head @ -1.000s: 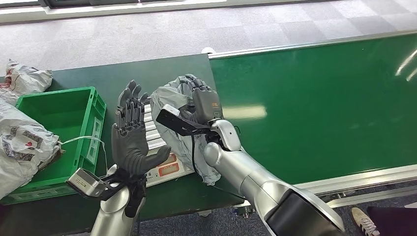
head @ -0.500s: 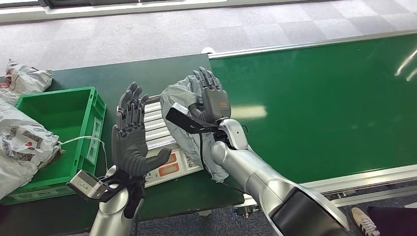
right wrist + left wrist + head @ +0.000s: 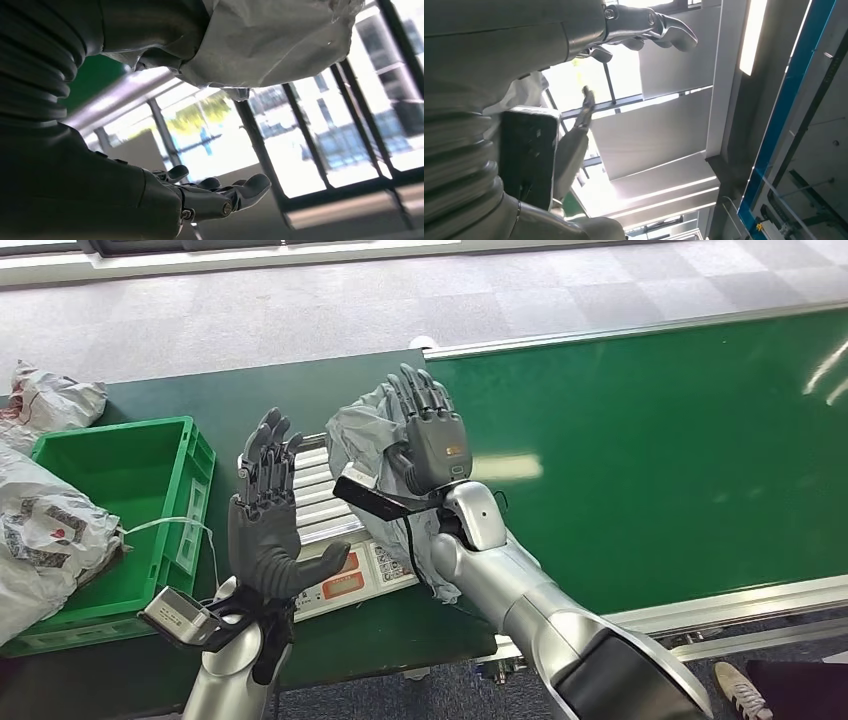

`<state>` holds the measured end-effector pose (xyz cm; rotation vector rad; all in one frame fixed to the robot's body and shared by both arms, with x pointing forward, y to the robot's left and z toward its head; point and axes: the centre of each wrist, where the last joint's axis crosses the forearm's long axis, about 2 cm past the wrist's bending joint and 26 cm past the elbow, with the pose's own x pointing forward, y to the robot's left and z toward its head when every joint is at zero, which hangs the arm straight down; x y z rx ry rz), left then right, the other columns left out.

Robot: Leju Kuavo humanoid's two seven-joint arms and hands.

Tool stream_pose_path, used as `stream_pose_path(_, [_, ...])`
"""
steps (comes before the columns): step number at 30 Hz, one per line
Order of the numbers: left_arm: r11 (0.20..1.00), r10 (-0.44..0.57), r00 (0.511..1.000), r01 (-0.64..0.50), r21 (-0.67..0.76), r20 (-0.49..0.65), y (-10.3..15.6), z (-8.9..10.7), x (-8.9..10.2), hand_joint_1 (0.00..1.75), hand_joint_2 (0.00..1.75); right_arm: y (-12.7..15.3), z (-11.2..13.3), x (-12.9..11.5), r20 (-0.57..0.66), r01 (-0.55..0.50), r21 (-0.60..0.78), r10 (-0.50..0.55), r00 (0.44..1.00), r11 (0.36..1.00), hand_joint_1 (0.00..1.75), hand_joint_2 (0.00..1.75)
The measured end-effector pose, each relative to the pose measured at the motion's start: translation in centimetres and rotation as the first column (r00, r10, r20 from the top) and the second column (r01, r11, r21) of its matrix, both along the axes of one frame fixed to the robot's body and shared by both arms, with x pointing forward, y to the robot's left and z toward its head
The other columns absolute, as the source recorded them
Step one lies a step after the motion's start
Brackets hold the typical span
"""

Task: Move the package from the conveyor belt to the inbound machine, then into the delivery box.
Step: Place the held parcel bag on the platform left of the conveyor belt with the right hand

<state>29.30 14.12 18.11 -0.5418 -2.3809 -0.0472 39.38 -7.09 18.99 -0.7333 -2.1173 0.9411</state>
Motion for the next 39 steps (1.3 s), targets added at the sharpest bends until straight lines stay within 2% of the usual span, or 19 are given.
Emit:
stream_pose_path(2, [1.0, 0.001, 1.0, -0.001, 0.006, -0.001, 0.0, -0.1, 0.0, 0.0, 1.75, -0.4, 1.5, -0.4, 0.147, -0.017, 0.046, 0.01, 0.989, 0.999, 0.0, 1.75])
stream_pose_path(5, [1.0, 0.002, 1.0, -0.002, 0.011, -0.006, 0.0, -0.2, -0.1, 0.0, 1.75, -2.6, 4.4, -0.6, 0.256, 0.023, 0.251, -0.09, 0.962, 0.968, 0.0, 1.75])
stream_pose_path(7, [1.0, 0.007, 1.0, -0.007, 0.01, -0.011, 0.0, -0.4, -0.2, 0.0, 1.75, -3.6, 5.5, -0.7, 0.203, 0.049, 0.332, -0.122, 0.972, 0.942, 0.0, 1.75])
stream_pose_path(9, [1.0, 0.013, 1.0, -0.013, 0.008, -0.012, 0.1, -0.5, -0.4, 0.0, 1.75, -3.6, 5.4, -0.5, 0.034, 0.038, 0.309, -0.051, 0.998, 0.95, 0.0, 1.75])
stream_pose_path(11, [1.0, 0.016, 1.0, -0.016, 0.007, -0.01, 0.3, -0.4, -0.5, 0.0, 1.75, -3.4, 4.4, -0.4, -0.128, -0.01, 0.247, 0.043, 0.991, 0.969, 0.0, 1.75])
stream_pose_path(13, [1.0, 0.017, 1.0, -0.017, 0.006, -0.01, 0.3, -0.5, -0.7, 0.0, 1.75, -3.4, 3.6, -0.5, -0.189, -0.03, 0.222, 0.074, 0.979, 0.974, 0.0, 1.75])
stream_pose_path(17, [1.0, 0.019, 1.0, -0.019, 0.007, -0.01, 0.5, -0.6, -0.8, 0.0, 1.75, -3.5, 3.3, -0.3, -0.202, -0.019, 0.218, 0.065, 0.977, 0.976, 0.0, 1.75])
stream_pose_path(23, [1.0, 0.019, 1.0, -0.019, 0.007, -0.006, 0.5, -0.5, -0.8, 0.0, 1.75, -3.3, 2.9, 0.0, -0.258, -0.086, 0.2, 0.137, 0.956, 0.976, 0.0, 1.75])
stream_pose_path(27, [0.999, 0.026, 1.0, -0.026, 0.028, 0.011, 0.6, -0.2, -0.8, 0.0, 1.75, -2.8, 1.9, 0.5, -0.323, -0.163, 0.178, 0.214, 0.922, 0.97, 0.0, 1.75])
stream_pose_path(39, [0.999, 0.04, 0.997, -0.042, 0.035, 0.059, 0.7, 1.0, -0.9, 0.0, 1.75, -2.6, 2.5, 0.8, -0.325, -0.162, 0.178, 0.213, 0.921, 0.971, 0.0, 1.75])
